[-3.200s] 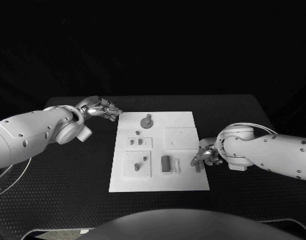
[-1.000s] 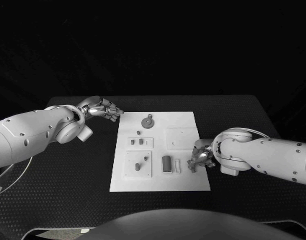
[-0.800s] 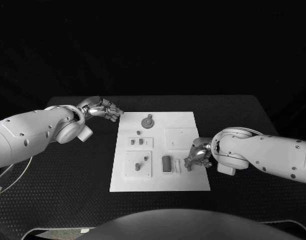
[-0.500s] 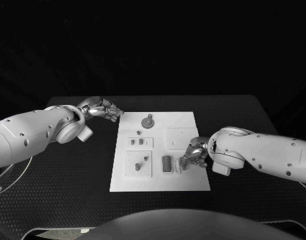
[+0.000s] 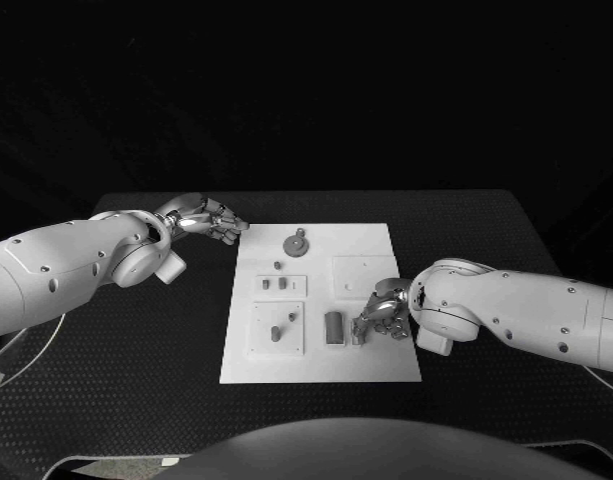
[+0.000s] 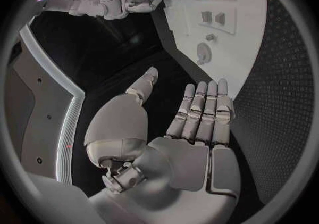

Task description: Assemble the parts on the task board

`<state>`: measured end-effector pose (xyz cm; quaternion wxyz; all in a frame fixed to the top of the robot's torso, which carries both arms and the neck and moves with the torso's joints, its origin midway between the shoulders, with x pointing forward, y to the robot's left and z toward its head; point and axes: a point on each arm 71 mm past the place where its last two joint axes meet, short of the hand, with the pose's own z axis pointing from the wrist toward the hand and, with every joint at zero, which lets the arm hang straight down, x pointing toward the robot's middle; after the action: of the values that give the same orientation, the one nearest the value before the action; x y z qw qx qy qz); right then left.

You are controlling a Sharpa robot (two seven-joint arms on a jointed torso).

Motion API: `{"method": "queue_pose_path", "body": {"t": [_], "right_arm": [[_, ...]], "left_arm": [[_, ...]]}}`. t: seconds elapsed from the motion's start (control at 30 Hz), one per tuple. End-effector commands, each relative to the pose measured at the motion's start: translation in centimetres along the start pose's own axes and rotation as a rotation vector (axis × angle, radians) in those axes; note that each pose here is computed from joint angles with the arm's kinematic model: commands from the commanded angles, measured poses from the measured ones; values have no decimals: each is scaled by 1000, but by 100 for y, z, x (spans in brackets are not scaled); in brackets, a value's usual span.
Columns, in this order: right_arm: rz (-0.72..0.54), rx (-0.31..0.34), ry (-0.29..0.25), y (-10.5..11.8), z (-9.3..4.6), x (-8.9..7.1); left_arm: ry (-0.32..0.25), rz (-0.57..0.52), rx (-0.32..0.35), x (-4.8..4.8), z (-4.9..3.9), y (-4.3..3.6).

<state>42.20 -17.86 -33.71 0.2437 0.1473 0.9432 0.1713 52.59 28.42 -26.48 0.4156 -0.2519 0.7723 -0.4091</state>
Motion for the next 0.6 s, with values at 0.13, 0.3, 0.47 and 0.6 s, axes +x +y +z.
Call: {"method": "queue_pose_path", "body": {"t": [0.13,0.3,0.47,0.6], "right_arm": [[-24,-6,-6,-16,26,19],[-27,-4,-14,-21,39,11],[-29,-10,-15,-7,48,20],[-21,-20,-29,9,50,17]], "left_arm": [[16,1,13,24,5,-26],[15,1,13,22,4,-26],[15,1,12,21,3,-25],[14,2,11,17,2,-22]]}}
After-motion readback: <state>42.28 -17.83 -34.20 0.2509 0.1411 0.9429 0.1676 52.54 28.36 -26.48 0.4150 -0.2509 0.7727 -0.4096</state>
